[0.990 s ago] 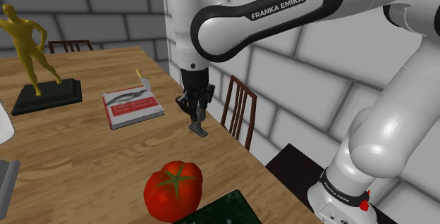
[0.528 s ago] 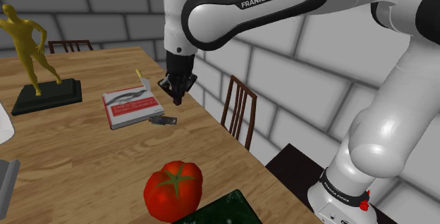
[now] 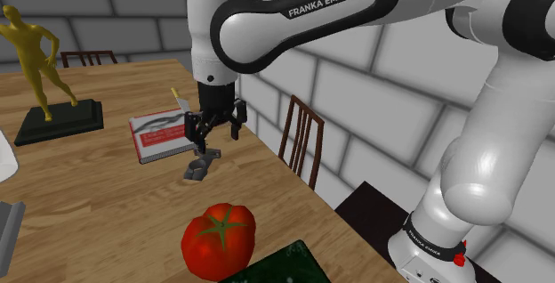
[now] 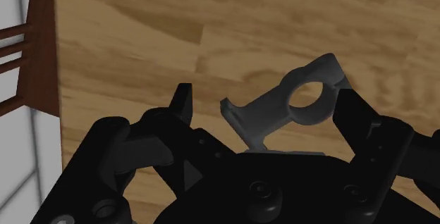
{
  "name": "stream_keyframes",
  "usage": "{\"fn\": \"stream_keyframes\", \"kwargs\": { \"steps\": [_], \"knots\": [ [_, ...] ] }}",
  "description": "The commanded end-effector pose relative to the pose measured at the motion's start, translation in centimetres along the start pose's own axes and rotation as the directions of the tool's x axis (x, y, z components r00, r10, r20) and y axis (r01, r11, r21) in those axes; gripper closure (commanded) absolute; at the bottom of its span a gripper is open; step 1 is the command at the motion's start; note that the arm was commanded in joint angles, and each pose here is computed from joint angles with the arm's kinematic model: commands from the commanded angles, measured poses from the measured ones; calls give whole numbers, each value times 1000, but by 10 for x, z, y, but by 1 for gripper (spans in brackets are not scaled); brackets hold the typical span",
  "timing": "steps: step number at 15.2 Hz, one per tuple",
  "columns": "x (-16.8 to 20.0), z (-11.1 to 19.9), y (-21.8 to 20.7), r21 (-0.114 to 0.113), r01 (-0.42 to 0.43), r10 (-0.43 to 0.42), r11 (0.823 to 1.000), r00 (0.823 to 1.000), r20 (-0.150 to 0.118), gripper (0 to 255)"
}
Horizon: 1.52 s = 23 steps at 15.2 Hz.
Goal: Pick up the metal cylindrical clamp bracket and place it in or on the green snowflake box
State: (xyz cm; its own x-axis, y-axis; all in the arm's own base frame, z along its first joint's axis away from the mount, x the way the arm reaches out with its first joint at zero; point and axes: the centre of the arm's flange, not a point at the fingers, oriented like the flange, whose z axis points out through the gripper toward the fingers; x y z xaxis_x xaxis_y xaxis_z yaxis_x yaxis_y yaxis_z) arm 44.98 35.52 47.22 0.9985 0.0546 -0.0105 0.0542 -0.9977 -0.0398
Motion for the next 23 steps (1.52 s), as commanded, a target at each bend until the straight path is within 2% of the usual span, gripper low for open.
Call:
{"fn": "stream_keyframes", "kwargs": {
  "steps": [1, 3, 11, 19, 20, 23],
  "knots": [
    [11, 8, -24, 17, -23, 23, 1000, 1000, 19, 0],
    [20, 14, -46, 33, -45, 44, 998, 998, 38, 0],
    [19, 54, -48, 33, -46, 44, 998, 998, 39, 0],
    [19, 54, -48, 33, -46, 44, 998, 998, 39, 0],
    [19, 54, -48, 33, -46, 44, 998, 998, 39, 255],
    [19, 54, -48, 33, -46, 44, 998, 998, 39, 255]
  ]
}}
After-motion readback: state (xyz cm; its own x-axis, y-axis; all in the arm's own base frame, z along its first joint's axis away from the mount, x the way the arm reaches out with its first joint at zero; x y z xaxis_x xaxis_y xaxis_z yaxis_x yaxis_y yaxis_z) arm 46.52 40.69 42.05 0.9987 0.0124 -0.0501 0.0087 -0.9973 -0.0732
